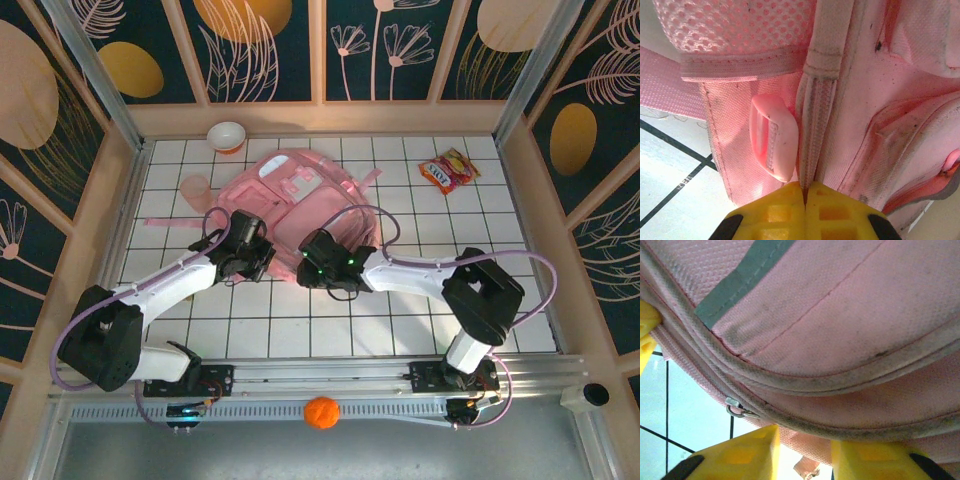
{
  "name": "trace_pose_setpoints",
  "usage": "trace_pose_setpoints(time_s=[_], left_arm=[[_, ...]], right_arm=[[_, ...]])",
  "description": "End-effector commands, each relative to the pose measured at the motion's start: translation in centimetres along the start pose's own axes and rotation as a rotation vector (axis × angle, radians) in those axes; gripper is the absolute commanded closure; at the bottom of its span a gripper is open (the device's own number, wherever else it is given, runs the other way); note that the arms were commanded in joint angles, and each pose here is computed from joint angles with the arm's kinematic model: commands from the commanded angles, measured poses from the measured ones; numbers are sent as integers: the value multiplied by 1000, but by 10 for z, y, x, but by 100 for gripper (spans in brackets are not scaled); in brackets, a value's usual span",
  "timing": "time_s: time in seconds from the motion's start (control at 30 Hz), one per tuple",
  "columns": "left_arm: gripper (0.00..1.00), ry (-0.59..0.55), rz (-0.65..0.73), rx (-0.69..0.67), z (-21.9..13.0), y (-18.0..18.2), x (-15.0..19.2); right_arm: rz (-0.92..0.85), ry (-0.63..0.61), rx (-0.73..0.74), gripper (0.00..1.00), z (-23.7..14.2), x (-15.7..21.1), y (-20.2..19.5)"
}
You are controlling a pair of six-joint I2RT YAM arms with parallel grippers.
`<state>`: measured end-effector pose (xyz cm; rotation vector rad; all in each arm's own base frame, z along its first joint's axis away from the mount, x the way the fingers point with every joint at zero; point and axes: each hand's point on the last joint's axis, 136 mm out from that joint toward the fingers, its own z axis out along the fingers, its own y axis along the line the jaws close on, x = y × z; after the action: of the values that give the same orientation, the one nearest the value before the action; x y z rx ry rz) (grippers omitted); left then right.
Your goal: Pack the student bag
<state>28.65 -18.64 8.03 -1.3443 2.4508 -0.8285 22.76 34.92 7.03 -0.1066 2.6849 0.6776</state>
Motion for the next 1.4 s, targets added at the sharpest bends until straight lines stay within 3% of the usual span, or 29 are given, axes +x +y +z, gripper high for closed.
trace_pose_setpoints(time_s=[0.0,0.17,0.87,1.07,1.27,1.37], left_arm=[[100,13,15,-14,-1,4,3],[100,11,14,-16,-1,5,3],[100,19,9,-10,0,6,4],[100,19,9,-9,0,7,4],[100,20,7,-5,0,5,4],[100,22,7,0,0,4,4]], right_arm=[[-6,-97,-76,75,-14,-24,18],[-30,-145,-136,81,-27,-35,33],[-75,-160,-311,81,-39,-28,54],[-7,-136,-117,64,-30,-27,18],[34,-29,-84,46,-15,-3,-2],[27,-27,-98,41,-11,-3,0]])
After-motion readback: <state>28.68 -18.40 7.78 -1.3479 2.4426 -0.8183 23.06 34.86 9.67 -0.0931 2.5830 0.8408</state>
